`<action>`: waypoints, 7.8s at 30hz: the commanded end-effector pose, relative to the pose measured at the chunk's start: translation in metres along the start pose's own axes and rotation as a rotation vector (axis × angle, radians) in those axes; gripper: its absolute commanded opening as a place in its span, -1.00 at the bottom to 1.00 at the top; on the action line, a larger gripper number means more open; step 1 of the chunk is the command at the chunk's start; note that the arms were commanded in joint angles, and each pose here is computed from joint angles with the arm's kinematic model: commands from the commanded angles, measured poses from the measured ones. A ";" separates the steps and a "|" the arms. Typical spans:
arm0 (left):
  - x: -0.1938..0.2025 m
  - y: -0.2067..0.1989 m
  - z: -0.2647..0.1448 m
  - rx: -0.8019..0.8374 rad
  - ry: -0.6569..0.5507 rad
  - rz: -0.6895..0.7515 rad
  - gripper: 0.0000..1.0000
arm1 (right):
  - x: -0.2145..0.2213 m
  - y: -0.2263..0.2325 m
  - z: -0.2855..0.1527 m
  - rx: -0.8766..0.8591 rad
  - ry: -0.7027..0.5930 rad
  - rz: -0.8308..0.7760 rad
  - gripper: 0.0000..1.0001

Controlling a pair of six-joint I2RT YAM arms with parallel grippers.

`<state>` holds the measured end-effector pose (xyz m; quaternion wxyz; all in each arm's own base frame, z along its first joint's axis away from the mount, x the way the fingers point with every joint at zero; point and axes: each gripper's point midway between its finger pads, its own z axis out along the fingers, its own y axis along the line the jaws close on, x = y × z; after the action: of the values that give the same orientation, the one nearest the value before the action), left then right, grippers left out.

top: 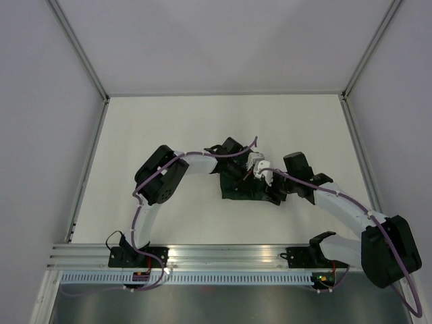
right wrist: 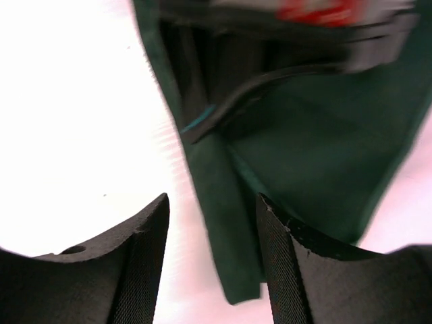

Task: Fold the napkin, place the utensils inside, and roll it up
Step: Roll the napkin at the center of the board.

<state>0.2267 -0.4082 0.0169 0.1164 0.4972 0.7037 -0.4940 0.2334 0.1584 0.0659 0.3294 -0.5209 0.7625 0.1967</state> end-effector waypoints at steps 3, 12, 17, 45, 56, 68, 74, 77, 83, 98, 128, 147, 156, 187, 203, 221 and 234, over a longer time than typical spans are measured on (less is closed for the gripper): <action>0.080 0.012 0.013 -0.031 0.203 -0.258 -0.95 | -0.002 -0.009 0.003 0.135 -0.024 -0.195 0.23; 0.091 0.022 0.020 -0.028 0.238 -0.319 -0.95 | 0.000 -0.007 -0.002 0.138 0.001 -0.241 0.31; 0.093 0.032 0.022 -0.039 0.255 -0.349 -0.95 | 0.008 0.001 -0.004 0.127 0.017 -0.258 0.31; 0.091 0.051 0.014 -0.092 0.248 -0.404 -0.95 | 0.014 0.028 0.033 0.042 0.102 -0.327 0.21; 0.079 0.050 0.006 -0.102 0.224 -0.375 -0.73 | 0.028 0.032 0.042 0.018 0.132 -0.307 -0.20; 0.032 0.040 -0.023 -0.137 0.127 -0.289 -0.14 | 0.038 0.044 0.047 -0.065 0.174 -0.279 -0.83; 0.009 0.045 -0.045 -0.200 0.064 -0.270 -0.14 | 0.043 0.050 0.049 -0.109 0.194 -0.261 -0.88; -0.006 0.048 -0.061 -0.248 0.004 -0.270 -0.14 | 0.045 0.052 0.051 -0.131 0.204 -0.250 -0.90; -0.043 0.061 -0.116 -0.429 -0.206 -0.281 -0.14 | 0.044 0.051 0.052 -0.221 0.211 -0.178 -0.93; -0.070 0.034 -0.202 -0.862 -0.657 0.016 -0.08 | 0.046 0.023 0.053 -0.591 0.257 0.139 -0.99; -0.030 -0.013 -0.029 -0.785 -0.006 0.941 0.49 | 0.065 -0.008 0.074 -0.689 0.322 0.342 -0.99; 0.020 0.009 0.008 -0.622 0.136 0.825 -0.10 | 0.066 -0.005 0.073 -0.719 0.329 0.356 -0.99; 0.033 0.007 0.020 -0.555 0.163 0.702 -0.95 | 0.063 -0.009 0.071 -0.688 0.329 0.344 -0.93; 0.085 0.002 0.024 -0.181 0.189 -0.036 -0.95 | 0.001 -0.077 -0.010 -0.009 0.033 0.301 0.13; 0.097 0.013 0.023 -0.121 0.251 -0.265 -0.95 | 0.027 -0.012 -0.001 0.090 0.073 -0.073 0.19; 0.102 0.020 0.026 -0.107 0.270 -0.340 -0.95 | 0.036 0.001 0.025 0.106 0.113 -0.207 0.19; 0.088 0.020 0.021 -0.110 0.242 -0.348 -0.39 | 0.047 0.008 0.034 0.019 0.206 -0.174 -0.79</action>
<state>0.2239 -0.4249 0.0171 0.0783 0.4629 0.7216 -0.5089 0.2211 0.1583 0.0142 0.2889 -0.6005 0.7358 0.1208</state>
